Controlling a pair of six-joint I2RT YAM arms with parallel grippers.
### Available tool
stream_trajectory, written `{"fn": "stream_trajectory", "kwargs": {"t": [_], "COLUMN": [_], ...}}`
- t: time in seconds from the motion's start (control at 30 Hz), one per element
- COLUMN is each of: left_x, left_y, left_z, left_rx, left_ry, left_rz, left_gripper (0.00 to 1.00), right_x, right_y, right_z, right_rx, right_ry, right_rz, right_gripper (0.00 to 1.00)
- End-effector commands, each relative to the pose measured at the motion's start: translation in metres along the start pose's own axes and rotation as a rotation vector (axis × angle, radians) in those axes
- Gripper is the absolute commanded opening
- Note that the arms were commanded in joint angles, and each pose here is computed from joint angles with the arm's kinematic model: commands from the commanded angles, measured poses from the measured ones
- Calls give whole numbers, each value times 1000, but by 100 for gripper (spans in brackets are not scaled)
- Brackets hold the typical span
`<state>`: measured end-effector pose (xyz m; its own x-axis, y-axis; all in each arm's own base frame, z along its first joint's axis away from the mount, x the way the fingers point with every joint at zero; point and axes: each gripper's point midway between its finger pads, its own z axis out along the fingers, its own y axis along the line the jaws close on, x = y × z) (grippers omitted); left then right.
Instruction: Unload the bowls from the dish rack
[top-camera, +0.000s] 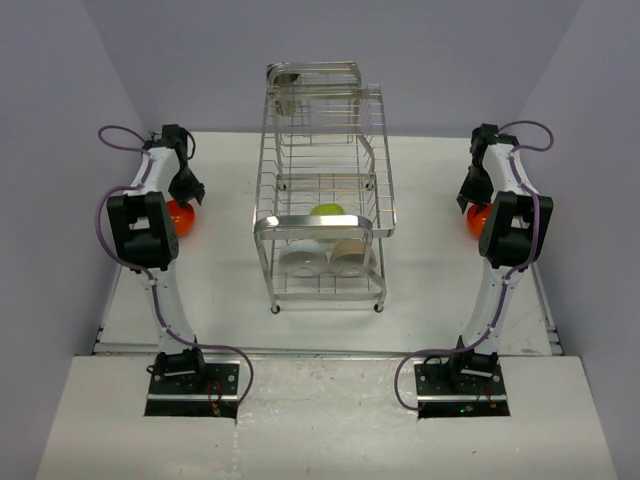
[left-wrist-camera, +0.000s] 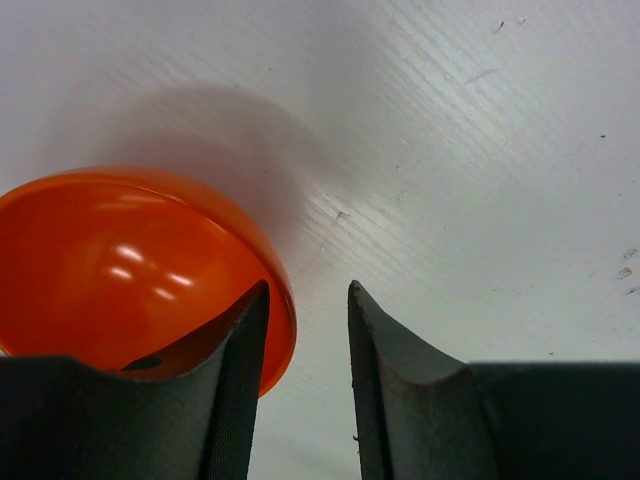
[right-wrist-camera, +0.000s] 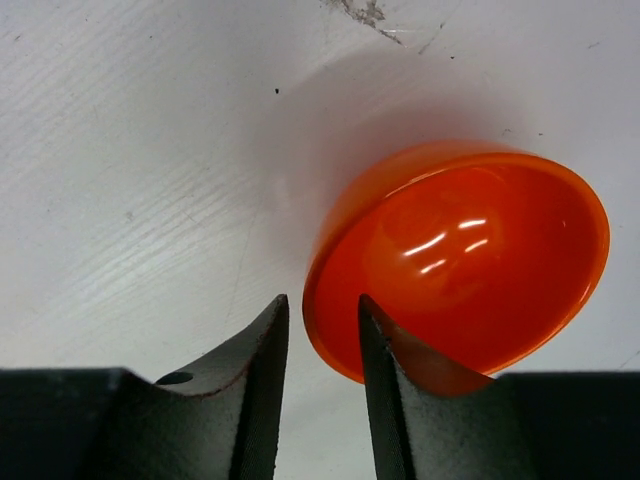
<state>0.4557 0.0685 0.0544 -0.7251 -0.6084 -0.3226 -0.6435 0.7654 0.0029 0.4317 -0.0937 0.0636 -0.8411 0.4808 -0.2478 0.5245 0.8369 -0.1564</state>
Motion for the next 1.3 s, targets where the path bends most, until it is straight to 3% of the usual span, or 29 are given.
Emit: {"fn": "stream_trajectory", "kwargs": {"t": [0.0,0.27,0.57,0.67,0.7,0.83,0.9,0.93,1.0,1.03,1.07,1.1,1.13,1.2,1.27], "left_x": [-17,-35,-48,-41,-34,-5,16,22,43,49,64,66,81,89,105], "left_y": [-9,-16,-5,3,5,-3,-12,-13,-23,-25,-25,-32,-32,-38,-37], "left_z": [-11,-53,-117,-141,-142,-178,-184,-201,-207,-224,-216,-240,-231,-252,-244], "left_rx": [54,129,172,196,202,354,439,494,601,667,691,800,816,933,956], "left_ry": [-39,-124,-245,-277,-268,-259,-225,-242,-191,-205,-169,-190,-147,-147,-107], "left_rz": [-37,-87,-120,-123,-122,-125,-119,-123,-136,-141,-153,-174,-189,-232,-266], "left_gripper": [39,50,54,54,54,52,51,51,51,51,51,51,51,51,52], "right_x": [-8,-27,-25,-14,-9,14,30,41,71,81,93,103,123,137,154], "right_y": [1,-1,1,9,18,32,43,52,65,74,79,90,87,93,93], "right_z": [-5,-54,-121,-144,-153,-204,-215,-243,-245,-283,-291,-284,-310,-306,-308], "right_rx": [-6,-64,-186,-253,-290,-416,-509,-641,-771,-946,-1029,-1129,-1245,-1356,-1408], "right_ry": [-19,-136,-247,-274,-282,-378,-360,-369,-280,-317,-299,-247,-243,-165,-72], "right_rz": [-3,34,58,55,43,20,30,24,63,56,74,147,147,244,274], "right_gripper": [36,45,55,57,63,64,65,65,70,71,72,72,71,71,70]}}
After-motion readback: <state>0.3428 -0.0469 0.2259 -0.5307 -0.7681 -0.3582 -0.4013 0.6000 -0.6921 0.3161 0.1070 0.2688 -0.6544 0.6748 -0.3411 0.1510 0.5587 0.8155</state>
